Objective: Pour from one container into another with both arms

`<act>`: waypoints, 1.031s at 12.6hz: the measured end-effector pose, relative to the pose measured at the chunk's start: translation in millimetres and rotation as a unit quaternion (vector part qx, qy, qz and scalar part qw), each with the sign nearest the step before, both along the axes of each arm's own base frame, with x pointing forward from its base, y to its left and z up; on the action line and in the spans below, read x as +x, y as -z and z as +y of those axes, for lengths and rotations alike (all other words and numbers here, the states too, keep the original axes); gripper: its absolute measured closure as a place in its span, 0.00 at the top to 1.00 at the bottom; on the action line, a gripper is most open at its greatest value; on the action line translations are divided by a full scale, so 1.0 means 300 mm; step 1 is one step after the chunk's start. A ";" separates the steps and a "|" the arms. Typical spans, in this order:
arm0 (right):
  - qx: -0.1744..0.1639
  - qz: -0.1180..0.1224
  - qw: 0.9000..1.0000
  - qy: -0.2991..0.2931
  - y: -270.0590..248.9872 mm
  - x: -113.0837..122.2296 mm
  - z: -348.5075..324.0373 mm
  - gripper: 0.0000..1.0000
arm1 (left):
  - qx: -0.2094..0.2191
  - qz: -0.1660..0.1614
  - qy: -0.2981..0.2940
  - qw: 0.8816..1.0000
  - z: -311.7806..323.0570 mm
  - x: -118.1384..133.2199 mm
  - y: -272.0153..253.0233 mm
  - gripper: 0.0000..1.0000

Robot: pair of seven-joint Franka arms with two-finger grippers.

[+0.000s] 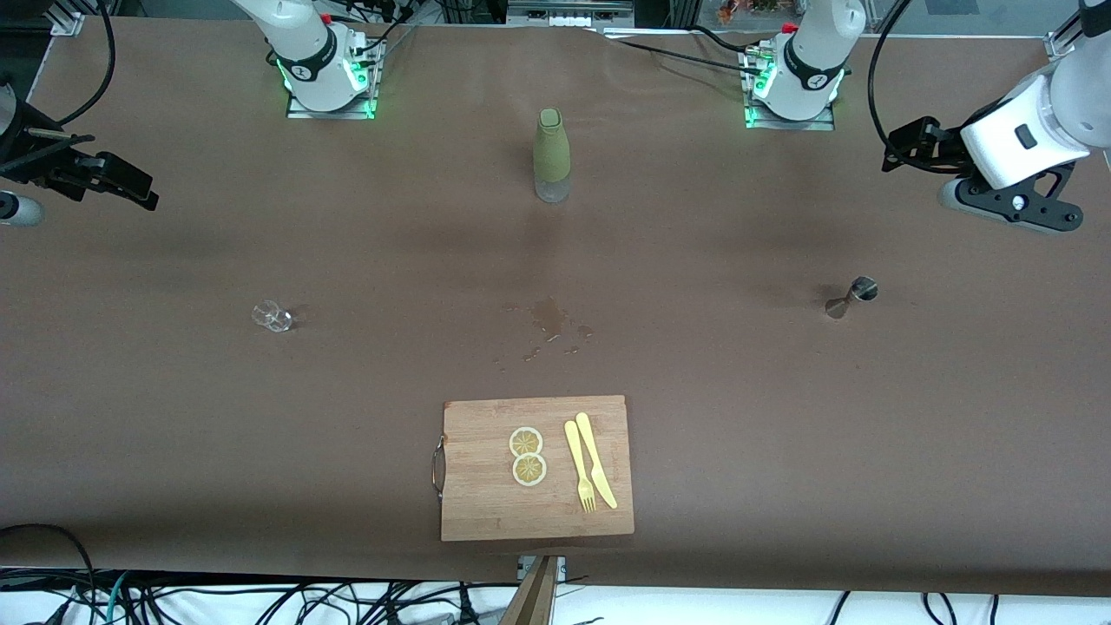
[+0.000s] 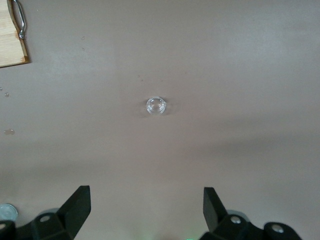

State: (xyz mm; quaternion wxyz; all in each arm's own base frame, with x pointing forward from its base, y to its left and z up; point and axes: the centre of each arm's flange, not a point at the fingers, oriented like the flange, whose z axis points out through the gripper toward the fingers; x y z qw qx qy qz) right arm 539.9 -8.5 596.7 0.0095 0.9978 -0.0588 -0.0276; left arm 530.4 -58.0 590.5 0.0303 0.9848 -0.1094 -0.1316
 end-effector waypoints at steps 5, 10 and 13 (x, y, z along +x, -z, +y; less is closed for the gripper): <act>0.000 0.000 1.000 0.000 0.001 0.000 0.000 1.00 | 0.023 -0.005 -0.018 1.000 0.058 -0.011 0.113 1.00; 0.000 0.000 1.000 0.000 0.001 0.000 0.000 1.00 | 0.042 -0.027 -0.035 0.998 0.107 0.026 0.077 1.00; 0.000 0.000 1.000 0.000 0.001 0.000 0.000 1.00 | 0.057 -0.033 -0.072 0.995 0.087 0.041 0.059 1.00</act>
